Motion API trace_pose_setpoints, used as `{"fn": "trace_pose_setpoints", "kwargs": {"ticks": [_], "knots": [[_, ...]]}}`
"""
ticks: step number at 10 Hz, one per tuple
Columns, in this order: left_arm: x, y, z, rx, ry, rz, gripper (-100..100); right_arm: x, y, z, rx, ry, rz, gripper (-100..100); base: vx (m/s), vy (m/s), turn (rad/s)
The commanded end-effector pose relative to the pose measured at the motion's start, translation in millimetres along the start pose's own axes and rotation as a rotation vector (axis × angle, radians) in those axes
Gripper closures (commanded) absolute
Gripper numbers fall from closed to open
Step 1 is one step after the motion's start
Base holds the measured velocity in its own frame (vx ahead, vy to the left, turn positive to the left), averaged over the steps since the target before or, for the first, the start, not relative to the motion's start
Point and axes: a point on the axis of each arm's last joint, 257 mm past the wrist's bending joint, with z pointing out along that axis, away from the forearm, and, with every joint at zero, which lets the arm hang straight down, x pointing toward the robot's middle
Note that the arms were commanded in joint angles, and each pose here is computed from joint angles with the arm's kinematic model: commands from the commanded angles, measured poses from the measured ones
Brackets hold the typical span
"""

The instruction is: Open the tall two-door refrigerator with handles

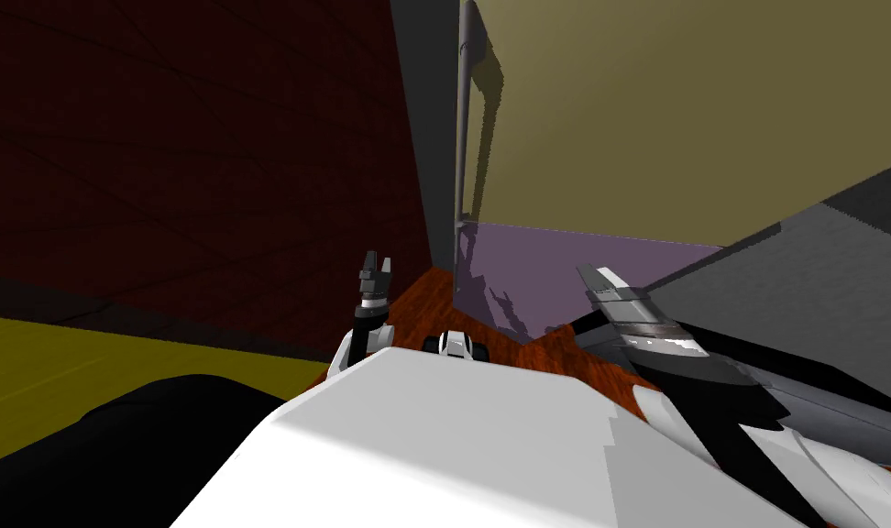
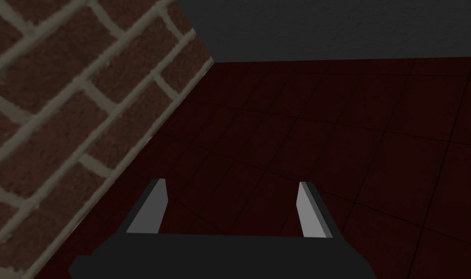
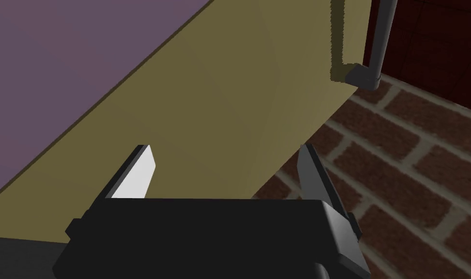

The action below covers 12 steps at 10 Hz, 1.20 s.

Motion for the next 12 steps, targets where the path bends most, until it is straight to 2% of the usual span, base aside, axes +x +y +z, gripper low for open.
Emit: {"fn": "trace_pose_setpoints", "kwargs": {"ticks": [1, 7, 12], "knots": [[0.0, 0.0, 0.0, 0.000, 0.000, 0.000, 0, -2.0, -18.9, -7.6, 0.037, 0.070, -0.166, -100, 0.199, 0.269, -0.131], [0.0, -0.1, 0.0, 0.000, 0.000, 0.000, 0, -19.2, -53.2, -21.3, 0.081, 0.218, -0.544, -100, 0.185, 0.249, -0.104], [0.0, -0.1, 0.0, 0.000, 0.000, 0.000, 0, -38.6, -63.9, -22.1, 0.066, 0.310, -0.821, -100, 0.172, 0.231, -0.064]]}}
